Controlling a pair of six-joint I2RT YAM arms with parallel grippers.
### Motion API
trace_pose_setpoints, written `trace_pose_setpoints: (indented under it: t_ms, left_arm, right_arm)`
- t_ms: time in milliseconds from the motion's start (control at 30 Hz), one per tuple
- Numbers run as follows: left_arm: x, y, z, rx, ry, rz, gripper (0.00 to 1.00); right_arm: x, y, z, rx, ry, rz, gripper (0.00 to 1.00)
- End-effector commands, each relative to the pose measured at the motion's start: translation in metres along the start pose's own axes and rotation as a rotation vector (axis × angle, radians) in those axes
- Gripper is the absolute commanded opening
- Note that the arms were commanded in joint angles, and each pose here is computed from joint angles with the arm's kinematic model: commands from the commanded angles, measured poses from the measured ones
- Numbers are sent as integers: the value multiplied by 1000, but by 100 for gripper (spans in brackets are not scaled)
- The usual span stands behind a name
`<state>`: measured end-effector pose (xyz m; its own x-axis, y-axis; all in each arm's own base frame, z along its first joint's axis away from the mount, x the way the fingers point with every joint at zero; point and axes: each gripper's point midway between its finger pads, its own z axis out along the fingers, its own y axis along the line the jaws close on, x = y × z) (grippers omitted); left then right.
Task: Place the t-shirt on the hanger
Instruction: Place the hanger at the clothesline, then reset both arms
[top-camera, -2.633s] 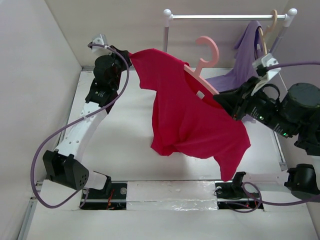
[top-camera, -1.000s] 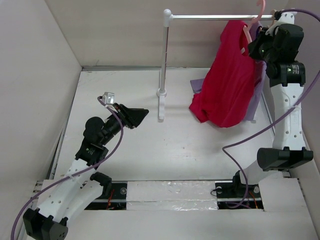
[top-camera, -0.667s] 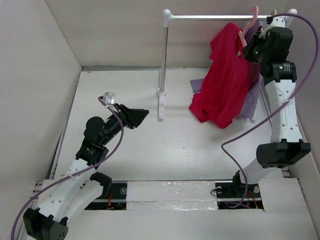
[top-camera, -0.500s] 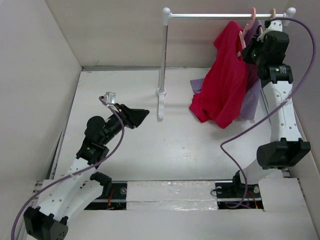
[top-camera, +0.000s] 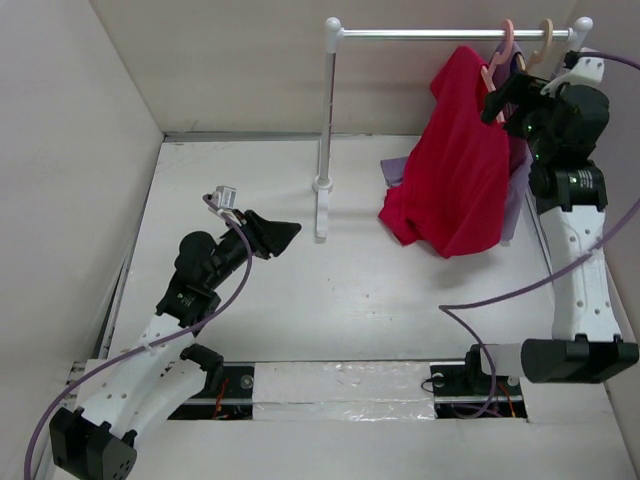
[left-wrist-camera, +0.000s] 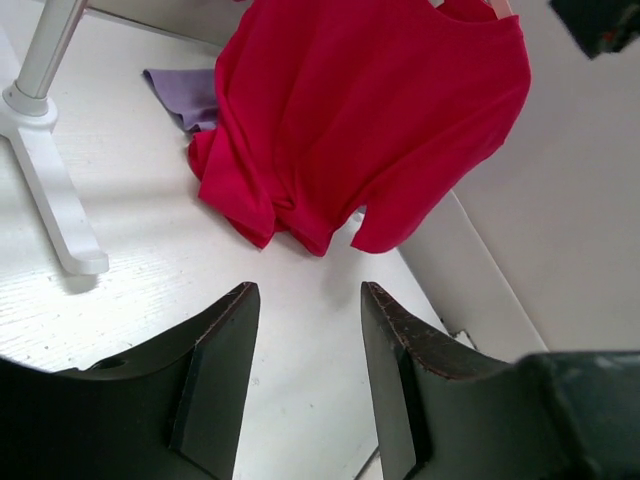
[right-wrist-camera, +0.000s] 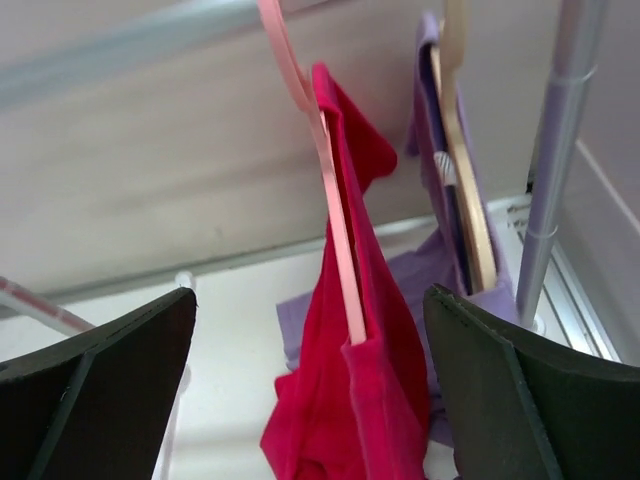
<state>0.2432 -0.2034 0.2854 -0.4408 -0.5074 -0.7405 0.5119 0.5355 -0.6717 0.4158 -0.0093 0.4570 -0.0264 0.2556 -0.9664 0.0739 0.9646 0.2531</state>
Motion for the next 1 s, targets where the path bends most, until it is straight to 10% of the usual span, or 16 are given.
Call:
trace_pose_setpoints:
  t_ms: [0,567,967]
  left_arm:
    - [-18,-13,-2,35,-65,15,45]
    - [-125,-103,-59,127,-364,136,70]
    - [-113,-93,-69,83,-334,97,70]
  right_arm:
    - [-82,27,-76,-86,-281,30,100]
    - [-61,108,-325,-792,-496,42,100]
    - [-3,100,-333,-810,-356,23,100]
